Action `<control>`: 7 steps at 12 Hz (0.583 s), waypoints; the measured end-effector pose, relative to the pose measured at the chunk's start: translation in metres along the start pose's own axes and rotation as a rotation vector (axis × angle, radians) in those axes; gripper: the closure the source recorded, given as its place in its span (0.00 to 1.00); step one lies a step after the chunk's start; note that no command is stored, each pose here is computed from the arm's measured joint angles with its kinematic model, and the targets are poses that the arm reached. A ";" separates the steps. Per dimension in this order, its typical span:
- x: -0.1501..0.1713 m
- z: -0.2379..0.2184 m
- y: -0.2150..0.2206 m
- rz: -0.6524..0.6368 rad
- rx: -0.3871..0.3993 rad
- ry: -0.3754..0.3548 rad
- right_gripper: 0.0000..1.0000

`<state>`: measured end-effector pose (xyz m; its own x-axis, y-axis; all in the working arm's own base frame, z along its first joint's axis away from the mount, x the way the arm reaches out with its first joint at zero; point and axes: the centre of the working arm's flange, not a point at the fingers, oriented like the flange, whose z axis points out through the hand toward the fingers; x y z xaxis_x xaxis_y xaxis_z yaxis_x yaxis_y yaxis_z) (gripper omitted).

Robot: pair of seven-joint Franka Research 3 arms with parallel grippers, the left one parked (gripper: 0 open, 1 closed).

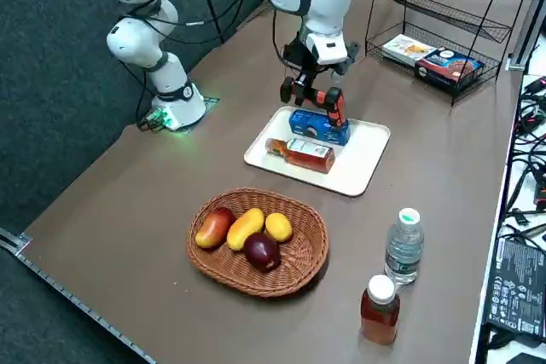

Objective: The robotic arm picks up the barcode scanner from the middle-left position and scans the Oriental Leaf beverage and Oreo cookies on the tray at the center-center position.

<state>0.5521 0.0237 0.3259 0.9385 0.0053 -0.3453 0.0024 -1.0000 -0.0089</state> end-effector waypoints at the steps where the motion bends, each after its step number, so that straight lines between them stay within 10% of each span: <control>1: 0.000 0.001 0.000 0.000 0.000 -0.002 0.58; 7: -0.001 0.002 0.000 0.000 0.000 -0.007 0.58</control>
<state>0.5506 0.0236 0.3244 0.9359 0.0053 -0.3521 0.0024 -1.0000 -0.0087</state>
